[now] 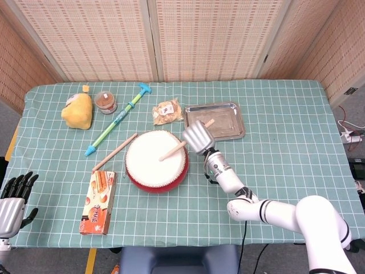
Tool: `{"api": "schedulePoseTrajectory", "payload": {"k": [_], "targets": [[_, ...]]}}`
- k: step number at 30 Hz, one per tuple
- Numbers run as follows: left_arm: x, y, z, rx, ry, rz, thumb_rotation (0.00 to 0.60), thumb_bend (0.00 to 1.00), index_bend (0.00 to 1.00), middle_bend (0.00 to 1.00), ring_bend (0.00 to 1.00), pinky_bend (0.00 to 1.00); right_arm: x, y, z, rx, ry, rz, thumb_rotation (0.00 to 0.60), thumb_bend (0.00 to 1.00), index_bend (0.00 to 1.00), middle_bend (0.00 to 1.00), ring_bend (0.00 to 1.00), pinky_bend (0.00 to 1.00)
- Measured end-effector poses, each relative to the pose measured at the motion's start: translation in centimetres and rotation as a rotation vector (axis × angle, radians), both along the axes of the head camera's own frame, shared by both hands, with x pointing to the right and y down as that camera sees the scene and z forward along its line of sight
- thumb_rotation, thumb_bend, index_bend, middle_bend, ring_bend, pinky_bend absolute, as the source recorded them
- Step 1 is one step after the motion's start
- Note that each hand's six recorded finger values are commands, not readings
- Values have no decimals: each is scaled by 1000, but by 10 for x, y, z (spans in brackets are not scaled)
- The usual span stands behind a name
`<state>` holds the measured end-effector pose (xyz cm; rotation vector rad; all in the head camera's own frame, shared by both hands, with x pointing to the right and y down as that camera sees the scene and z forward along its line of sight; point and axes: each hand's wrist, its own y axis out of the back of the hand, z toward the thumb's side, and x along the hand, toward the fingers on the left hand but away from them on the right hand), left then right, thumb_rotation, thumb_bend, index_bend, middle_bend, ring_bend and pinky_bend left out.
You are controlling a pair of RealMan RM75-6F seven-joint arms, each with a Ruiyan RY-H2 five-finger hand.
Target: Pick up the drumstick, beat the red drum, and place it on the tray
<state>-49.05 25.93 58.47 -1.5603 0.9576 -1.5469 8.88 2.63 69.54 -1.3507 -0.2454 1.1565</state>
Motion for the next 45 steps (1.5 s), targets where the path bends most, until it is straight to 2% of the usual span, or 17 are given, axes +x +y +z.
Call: {"api": "schedulePoseTrajectory", "payload": {"k": [7,10,12,14,21,23,25,27,30,35,39,45], "targets": [[1,-1,0,-1,-1,3,600,255,0,0,0,0,0,-5,-9,-148,-298,180,600,899,1000,1000,1000,1000],[2,-1,0,-4,-2,5,600,256,0,0,0,0,0,-5,-9,-176,-340,199,600,899,1000,1000,1000,1000],[2,-1,0,-4,-3,4,600,256,0,0,0,0,1,-5,-7,-173,-324,187,600,900,1000,1000,1000,1000],[2,-1,0,-4,-4,3,600,256,0,0,0,0,1,-4,-5,-149,-269,150,600,900,1000,1000,1000,1000],[2,-1,1,-8,-5,1,600,256,0,0,0,0,5,-3,3,4,9,-18,600,900,1000,1000,1000,1000],[2,-1,1,-7,-4,1,600,256,0,0,0,0,6,-4,4,30,46,-40,600,900,1000,1000,1000,1000],[2,-1,1,-7,-5,3,600,256,0,0,0,0,7,-5,4,35,41,-32,600,900,1000,1000,1000,1000],[3,-1,-1,-1,-4,6,600,255,0,0,0,0,9,-7,0,29,2,4,600,900,1000,1000,1000,1000],[4,-1,-2,4,-2,10,600,255,0,0,0,0,14,-15,-9,-3,-113,97,600,899,1000,1000,1000,1000],[5,0,-3,1,-3,10,600,255,0,0,0,0,41,-32,-14,-96,-293,296,600,899,1000,1000,1000,1000],[5,0,-3,0,-6,8,600,255,0,0,0,0,65,-42,-3,-155,-325,411,600,868,1000,992,994,1000],[4,2,-4,-6,-12,1,600,256,0,0,0,0,94,-59,15,-187,-342,528,600,761,968,892,874,1000]]}}
